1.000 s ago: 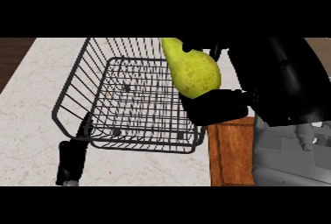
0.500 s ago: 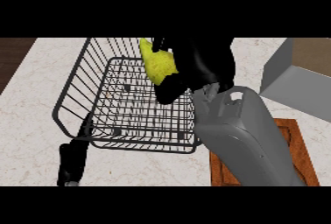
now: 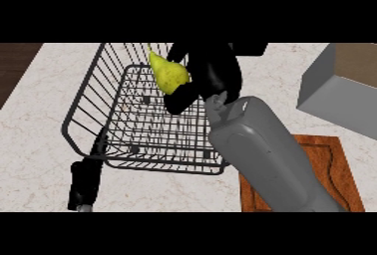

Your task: Pick the pear from the cutting board and place it in the tiered basket

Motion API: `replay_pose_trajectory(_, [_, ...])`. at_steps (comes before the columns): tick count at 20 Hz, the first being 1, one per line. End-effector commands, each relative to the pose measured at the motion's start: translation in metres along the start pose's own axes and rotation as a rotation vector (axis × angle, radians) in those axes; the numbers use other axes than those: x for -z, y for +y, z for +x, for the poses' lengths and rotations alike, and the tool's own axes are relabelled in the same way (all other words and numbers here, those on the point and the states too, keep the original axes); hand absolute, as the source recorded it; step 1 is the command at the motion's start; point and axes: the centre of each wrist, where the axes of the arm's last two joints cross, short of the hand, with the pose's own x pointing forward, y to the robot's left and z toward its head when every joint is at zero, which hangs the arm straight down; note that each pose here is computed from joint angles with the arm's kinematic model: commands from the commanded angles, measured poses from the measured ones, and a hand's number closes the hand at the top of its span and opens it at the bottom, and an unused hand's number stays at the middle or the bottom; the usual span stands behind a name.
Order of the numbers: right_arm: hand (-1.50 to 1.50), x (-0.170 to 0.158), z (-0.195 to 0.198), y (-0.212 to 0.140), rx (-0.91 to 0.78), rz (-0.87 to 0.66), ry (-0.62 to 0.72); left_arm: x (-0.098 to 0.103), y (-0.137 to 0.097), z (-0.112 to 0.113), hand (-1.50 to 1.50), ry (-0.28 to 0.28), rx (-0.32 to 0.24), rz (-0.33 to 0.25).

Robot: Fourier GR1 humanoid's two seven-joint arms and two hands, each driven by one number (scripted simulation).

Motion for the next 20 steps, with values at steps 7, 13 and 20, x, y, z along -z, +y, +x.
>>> replay_pose_trajectory(7, [-1.50,0.001,-0.012,0.018,0.432,0.014,0.030,-0.004,-0.002,-0.009,0.00,0.012,0.003,-0.013])
replay_pose_trajectory(13, [-1.50,0.017,-0.022,-0.021,0.589,-0.167,-0.038,0.004,0.012,-0.005,0.00,0.047,-0.004,0.007])
replay_pose_trajectory(20, [-1.50,0.003,-0.067,-0.078,0.620,-0.480,0.104,-0.007,0.007,-0.013,0.00,0.050,-0.014,0.035])
